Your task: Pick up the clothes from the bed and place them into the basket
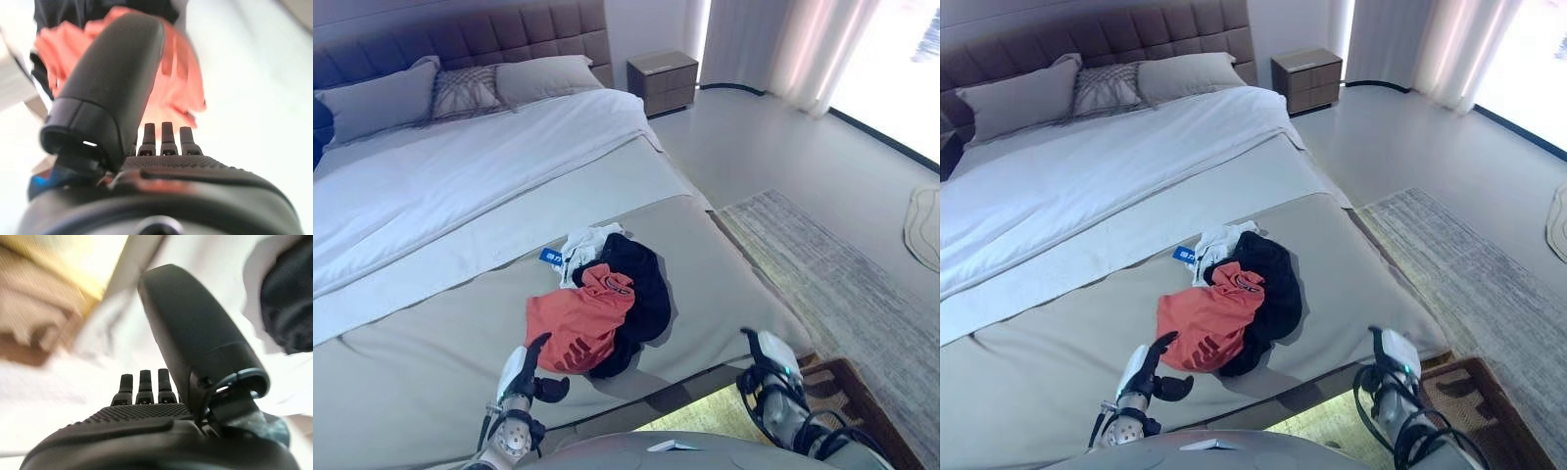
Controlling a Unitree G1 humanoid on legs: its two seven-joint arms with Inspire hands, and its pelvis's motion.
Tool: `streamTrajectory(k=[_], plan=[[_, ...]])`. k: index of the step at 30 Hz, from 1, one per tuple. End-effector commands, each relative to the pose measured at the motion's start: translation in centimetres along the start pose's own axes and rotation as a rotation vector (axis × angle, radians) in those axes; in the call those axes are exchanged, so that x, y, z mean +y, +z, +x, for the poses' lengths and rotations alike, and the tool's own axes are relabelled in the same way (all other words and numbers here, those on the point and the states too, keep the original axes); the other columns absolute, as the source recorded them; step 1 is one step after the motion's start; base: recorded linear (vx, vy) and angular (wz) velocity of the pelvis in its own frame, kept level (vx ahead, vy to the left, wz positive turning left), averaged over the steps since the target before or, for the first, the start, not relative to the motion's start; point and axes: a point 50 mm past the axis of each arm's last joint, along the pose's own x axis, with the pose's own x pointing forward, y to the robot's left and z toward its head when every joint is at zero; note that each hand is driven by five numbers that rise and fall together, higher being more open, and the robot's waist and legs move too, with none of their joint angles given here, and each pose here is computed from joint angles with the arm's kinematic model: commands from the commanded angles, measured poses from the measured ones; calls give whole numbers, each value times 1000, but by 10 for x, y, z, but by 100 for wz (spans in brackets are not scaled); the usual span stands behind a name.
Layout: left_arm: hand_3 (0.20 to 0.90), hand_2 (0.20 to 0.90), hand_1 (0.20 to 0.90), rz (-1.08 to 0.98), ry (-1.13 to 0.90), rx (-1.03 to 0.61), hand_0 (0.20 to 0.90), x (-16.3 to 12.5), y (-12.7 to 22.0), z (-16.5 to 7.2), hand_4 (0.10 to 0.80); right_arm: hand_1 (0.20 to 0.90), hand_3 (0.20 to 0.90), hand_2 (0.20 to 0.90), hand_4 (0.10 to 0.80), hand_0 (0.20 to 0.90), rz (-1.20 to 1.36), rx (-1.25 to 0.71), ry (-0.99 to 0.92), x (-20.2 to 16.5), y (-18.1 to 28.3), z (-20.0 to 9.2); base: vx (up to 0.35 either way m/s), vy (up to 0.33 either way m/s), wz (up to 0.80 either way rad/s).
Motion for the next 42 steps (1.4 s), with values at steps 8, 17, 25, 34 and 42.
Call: streamTrajectory(k=[8,17,25,34,42], plan=[[900,900,900,-11,257,-366,900,70,98,49,800,900,900,900,800,900,-123,-344,-486,-181,151,48,-137,32,32],[900,900,900,-124,359,-541,900,86,138,45,800,900,900,900,800,900,-202,-406,-700,-260,204,32,-111,44,26],[900,900,900,-191,378,-695,900,100,165,35,800,900,900,900,800,900,-212,-387,-742,-284,216,26,-46,15,21],[900,900,900,-291,407,-807,900,114,190,26,800,900,900,900,800,900,-247,-365,-772,-308,220,20,-74,35,7],[900,900,900,-311,412,-798,900,113,187,23,800,900,900,900,800,900,-247,-368,-767,-309,217,22,-37,17,-4]])
